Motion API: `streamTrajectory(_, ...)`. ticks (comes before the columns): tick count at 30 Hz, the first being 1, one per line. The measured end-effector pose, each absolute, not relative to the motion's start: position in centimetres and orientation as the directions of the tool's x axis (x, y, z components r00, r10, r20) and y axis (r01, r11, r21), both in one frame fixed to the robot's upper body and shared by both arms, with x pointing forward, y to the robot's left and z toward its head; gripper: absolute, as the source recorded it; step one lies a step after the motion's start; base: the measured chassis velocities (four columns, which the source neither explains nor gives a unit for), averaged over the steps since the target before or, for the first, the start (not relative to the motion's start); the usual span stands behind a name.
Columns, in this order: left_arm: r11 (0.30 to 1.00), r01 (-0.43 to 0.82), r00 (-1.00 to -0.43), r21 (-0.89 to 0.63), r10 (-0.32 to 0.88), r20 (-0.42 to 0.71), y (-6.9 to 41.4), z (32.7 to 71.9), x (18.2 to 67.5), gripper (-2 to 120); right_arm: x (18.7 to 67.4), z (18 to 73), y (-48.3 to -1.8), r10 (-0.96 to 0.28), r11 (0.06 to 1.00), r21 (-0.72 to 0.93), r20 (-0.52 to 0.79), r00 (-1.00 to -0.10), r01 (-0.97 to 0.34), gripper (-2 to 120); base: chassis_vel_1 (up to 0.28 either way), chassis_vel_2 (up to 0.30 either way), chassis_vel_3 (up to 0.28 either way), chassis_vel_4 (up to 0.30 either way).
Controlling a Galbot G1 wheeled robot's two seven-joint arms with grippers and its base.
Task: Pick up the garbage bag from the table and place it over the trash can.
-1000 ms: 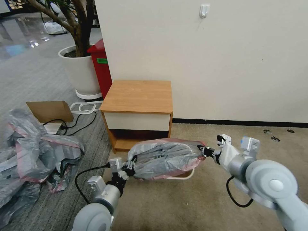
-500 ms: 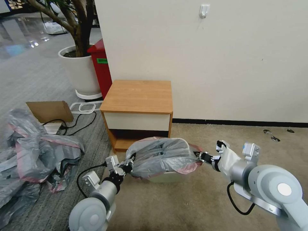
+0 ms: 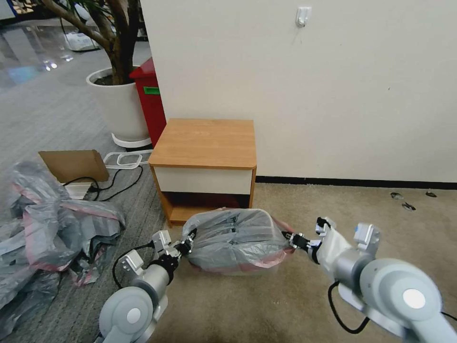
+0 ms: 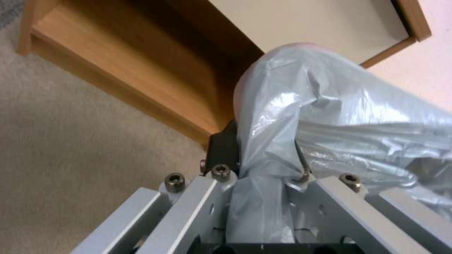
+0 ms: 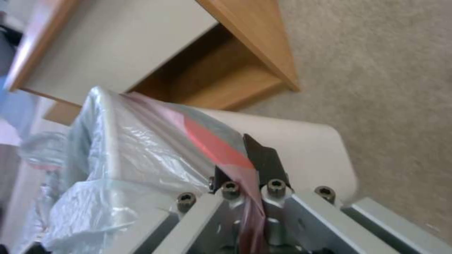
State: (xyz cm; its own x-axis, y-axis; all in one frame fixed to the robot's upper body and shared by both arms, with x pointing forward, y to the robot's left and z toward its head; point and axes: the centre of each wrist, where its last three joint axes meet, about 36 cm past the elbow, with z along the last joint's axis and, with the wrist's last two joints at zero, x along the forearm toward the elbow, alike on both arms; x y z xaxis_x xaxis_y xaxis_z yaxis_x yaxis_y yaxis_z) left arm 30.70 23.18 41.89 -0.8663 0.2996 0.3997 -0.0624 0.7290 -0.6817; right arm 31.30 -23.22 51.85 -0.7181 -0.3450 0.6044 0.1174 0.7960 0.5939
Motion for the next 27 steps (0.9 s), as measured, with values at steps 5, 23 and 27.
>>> streamTrajectory(5,0.736,-0.064,-0.873,-0.674,0.286,0.396,23.6,42.1,30.9,7,29.7,52.8,-22.7,-0.349,0.739,0.662,0.532,-0.772,0.122,22,0.000,0.000,0.000,0.000)
streamTrajectory(23,0.718,-0.085,-0.876,-0.691,0.276,0.395,24.0,42.4,30.8,7,27.9,46.9,-19.7,-0.212,0.566,0.824,0.136,-0.968,-0.008,87,0.000,0.000,0.000,0.000)
streamTrajectory(27,0.713,-0.088,-0.876,-0.696,0.277,0.394,24.1,42.6,30.9,7,27.8,46.7,-19.0,-0.216,0.565,0.825,0.124,-0.969,-0.020,98,0.000,0.000,0.000,0.000)
